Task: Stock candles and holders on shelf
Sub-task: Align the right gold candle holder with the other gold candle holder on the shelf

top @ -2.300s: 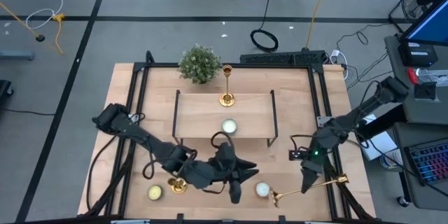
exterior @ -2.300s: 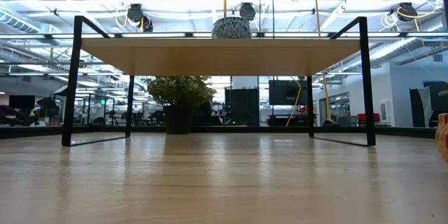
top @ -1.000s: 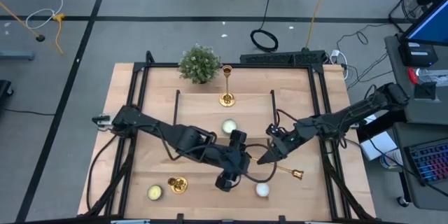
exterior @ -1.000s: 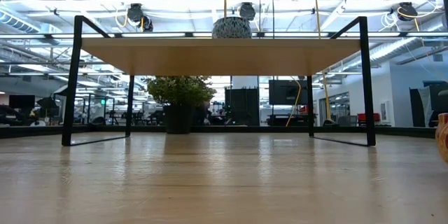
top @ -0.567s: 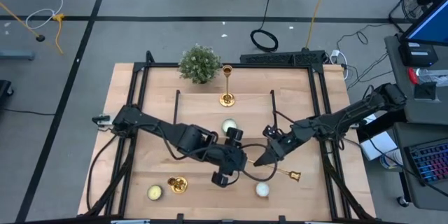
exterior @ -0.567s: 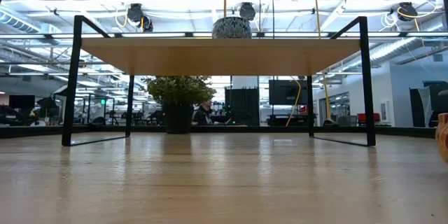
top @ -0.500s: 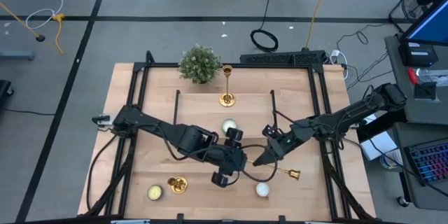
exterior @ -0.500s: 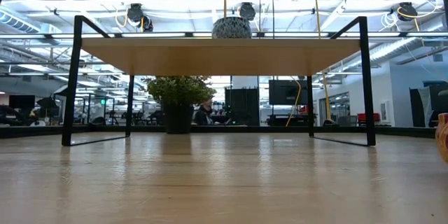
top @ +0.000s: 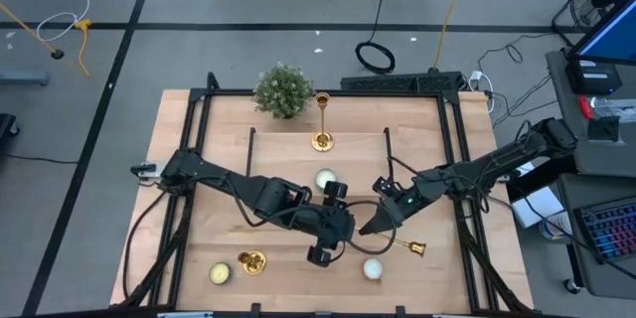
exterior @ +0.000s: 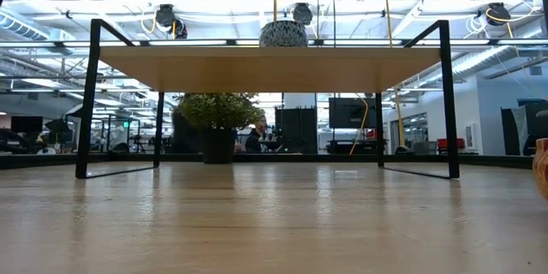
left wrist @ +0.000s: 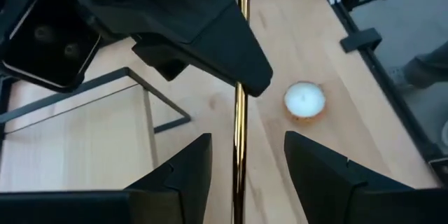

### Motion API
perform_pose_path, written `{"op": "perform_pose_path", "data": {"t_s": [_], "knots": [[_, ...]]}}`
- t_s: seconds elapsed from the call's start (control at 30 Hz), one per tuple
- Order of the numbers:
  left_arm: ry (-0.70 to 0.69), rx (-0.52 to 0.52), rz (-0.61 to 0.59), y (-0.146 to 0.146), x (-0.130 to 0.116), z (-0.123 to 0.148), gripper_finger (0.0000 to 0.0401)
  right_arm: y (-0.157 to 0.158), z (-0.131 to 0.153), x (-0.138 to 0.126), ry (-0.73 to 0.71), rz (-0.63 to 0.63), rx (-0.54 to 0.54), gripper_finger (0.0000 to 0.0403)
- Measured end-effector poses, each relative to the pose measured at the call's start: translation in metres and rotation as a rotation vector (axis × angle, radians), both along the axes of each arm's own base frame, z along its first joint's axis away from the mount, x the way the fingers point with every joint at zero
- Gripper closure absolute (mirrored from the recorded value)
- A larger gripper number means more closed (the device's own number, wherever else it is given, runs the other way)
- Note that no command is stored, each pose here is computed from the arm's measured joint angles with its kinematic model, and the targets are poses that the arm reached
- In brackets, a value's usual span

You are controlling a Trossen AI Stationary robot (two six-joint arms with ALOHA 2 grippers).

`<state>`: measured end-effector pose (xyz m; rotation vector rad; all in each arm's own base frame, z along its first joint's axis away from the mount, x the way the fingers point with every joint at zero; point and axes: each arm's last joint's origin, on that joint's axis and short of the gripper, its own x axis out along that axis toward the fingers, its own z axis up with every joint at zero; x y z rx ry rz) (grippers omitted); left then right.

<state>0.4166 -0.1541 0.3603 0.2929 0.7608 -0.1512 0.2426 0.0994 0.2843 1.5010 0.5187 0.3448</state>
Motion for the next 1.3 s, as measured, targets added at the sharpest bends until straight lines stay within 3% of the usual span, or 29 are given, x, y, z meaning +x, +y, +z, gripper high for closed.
{"op": "perform_pose_path", "data": {"t_s": [0.13,0.37,0.57,0.8,1.3], "knots": [[0.000,-0.030,0.043,0.005,0.002,0.000,0.0254,0.000,-0.001,0.001,0.006,0.002,-0.004,0.0392],[0.022,-0.087,0.020,0.005,0.002,-0.001,0.0383,0.002,-0.001,0.000,0.003,0.009,-0.006,0.0388],[0.029,-0.133,0.060,0.005,0.002,-0.001,0.0363,0.002,-0.001,0.000,-0.002,0.009,-0.014,0.0387],[0.046,-0.223,0.075,0.004,0.001,0.001,0.0384,0.002,0.002,0.000,-0.072,0.014,-0.038,0.0372],[0.153,-0.440,-0.020,-0.006,-0.003,0.000,0.0384,-0.002,0.013,0.002,-0.194,-0.055,-0.055,0.0266]]}}
